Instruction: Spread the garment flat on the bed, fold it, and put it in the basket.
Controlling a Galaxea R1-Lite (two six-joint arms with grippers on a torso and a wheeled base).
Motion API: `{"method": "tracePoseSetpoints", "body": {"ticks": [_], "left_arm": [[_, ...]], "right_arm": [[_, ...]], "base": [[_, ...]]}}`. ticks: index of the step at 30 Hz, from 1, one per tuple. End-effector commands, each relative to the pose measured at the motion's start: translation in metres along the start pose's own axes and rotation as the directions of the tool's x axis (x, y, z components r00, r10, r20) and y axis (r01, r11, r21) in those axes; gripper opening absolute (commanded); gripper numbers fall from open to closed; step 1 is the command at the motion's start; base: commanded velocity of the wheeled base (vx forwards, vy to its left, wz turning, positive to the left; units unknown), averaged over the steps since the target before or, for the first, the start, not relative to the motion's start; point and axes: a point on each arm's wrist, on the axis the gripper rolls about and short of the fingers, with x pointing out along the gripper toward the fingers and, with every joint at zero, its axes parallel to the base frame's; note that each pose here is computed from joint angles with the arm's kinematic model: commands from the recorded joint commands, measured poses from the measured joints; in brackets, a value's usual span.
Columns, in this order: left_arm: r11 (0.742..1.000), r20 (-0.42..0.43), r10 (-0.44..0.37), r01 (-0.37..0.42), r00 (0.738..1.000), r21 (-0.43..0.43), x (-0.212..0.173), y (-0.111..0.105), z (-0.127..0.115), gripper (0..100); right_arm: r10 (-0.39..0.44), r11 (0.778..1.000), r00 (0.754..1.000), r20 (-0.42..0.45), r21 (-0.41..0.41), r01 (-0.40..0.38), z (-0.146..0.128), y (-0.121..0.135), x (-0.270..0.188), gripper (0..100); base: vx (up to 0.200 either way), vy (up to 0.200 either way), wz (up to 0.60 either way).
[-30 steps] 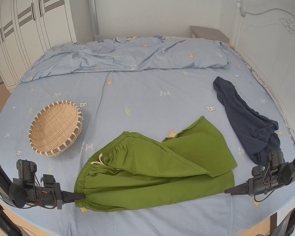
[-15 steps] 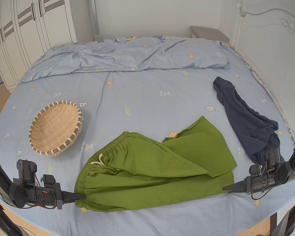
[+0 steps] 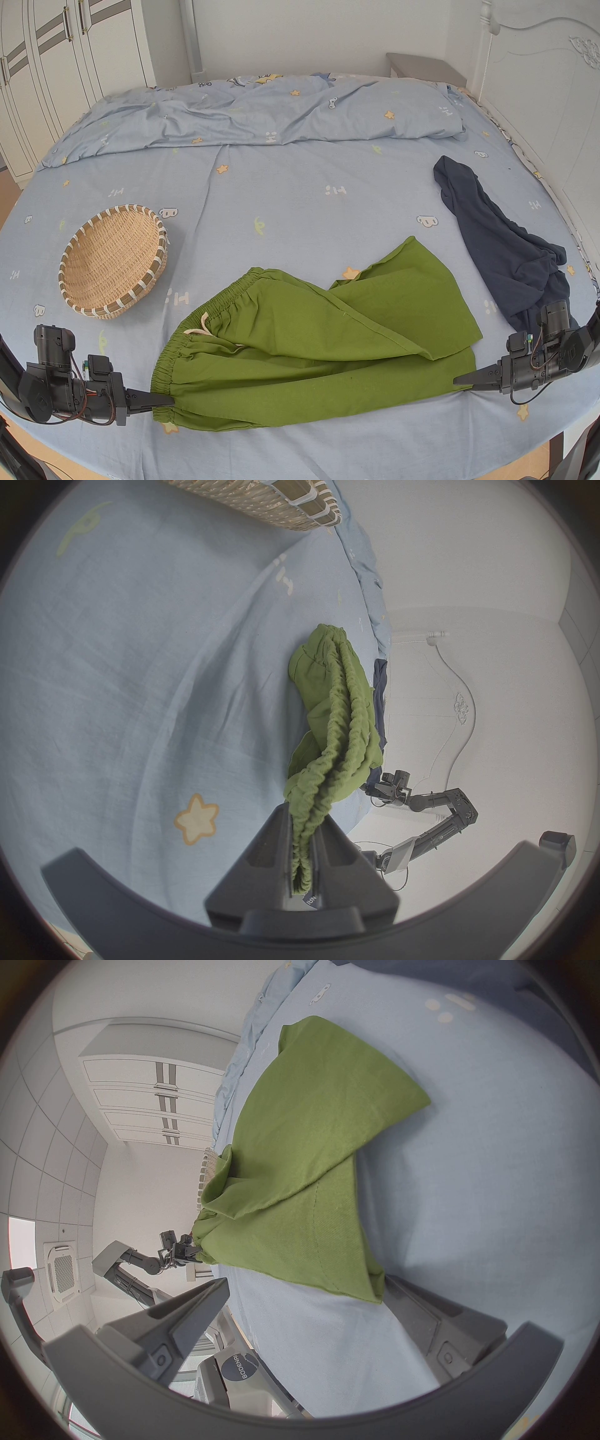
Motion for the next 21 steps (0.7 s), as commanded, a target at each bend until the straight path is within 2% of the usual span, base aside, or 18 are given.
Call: {"method": "tracePoseSetpoints", "body": {"ticks": [1,5,6,21], "left_arm": [[1.0,-0.002,0.0,0.0,1.0,-0.001,0.0002,0.0002,-0.0003,0],[1.0,-0.001,0.001,-0.001,1.0,-0.003,-0.0001,0.0005,-0.0006,0],[1.0,-0.001,0.001,-0.001,1.0,-0.003,-0.0001,0.0005,-0.0006,0],[1.0,0.001,0.003,-0.003,1.0,-0.002,-0.0003,0.0006,-0.0005,0]], "right_arm": [[0.0,1.0,1.0,0.003,-0.004,0.0,0.0018,-0.0003,0.0001,100],[-0.001,1.0,1.0,0.006,-0.001,0.001,0.002,-0.0012,-0.0006,100],[-0.002,1.0,1.0,0.007,0.001,0.002,0.0019,-0.0016,-0.0007,0],[-0.011,1.0,1.0,0.017,0.03,0.01,-0.0044,-0.0041,-0.0066,0]], "base": [[0.0,0.0,0.0],[0.0,0.0,0.0],[0.0,0.0,0.0],[0.0,0.0,0.0]]}}
